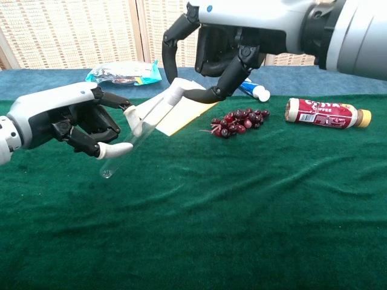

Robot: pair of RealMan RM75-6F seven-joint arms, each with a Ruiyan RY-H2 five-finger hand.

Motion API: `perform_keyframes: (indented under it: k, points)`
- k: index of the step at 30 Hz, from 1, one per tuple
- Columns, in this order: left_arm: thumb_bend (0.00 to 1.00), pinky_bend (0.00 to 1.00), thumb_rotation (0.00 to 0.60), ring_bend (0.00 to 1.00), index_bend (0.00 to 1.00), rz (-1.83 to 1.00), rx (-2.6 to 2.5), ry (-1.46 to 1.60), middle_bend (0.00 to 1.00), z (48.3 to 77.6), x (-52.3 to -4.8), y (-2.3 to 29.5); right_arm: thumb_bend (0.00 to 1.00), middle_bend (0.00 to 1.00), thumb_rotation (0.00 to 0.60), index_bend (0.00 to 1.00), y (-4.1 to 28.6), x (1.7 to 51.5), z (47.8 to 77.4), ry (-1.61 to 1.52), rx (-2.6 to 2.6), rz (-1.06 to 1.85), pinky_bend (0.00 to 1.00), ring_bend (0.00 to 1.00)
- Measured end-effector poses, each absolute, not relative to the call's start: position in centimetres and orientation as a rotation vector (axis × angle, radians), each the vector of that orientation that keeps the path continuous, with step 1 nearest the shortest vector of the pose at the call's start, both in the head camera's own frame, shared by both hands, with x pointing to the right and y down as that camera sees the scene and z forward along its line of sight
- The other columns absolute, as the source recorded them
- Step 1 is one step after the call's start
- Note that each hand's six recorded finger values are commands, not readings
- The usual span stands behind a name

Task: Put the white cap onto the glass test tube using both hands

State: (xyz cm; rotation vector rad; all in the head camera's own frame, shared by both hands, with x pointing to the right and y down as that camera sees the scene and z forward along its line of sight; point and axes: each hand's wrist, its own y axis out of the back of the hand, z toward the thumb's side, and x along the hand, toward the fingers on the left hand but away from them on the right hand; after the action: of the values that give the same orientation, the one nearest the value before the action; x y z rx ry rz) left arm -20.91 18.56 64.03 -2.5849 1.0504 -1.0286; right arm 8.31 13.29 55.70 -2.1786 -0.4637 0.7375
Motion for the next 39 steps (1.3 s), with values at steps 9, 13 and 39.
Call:
perform_keyframes:
  k: [9, 13, 39]
  points:
    - [0.56, 0.86, 0.6, 0.92, 0.66, -1.038, -2.581, 1.053, 0.95, 64.1, -21.1, 18.6, 0.57, 1.0, 0.6, 0.75, 13.3, 8.0, 56.3, -0.45, -2.176, 0.753, 1.0, 1.0]
    - [0.56, 0.86, 0.6, 0.92, 0.66, -1.038, -2.582, 1.053, 0.95, 64.2, -21.1, 18.6, 0.57, 1.0, 0.6, 0.74, 13.3, 7.9, 56.6, -0.444, -2.17, 0.76, 1.0, 1.0]
    - [0.56, 0.86, 0.6, 0.92, 0.66, -1.118, -2.459, 1.018, 0.95, 64.8, -23.5, 17.8, 0.53, 1.0, 0.6, 0.14, 12.4, 10.2, 55.8, -0.525, -2.15, 0.755, 1.0, 1.0]
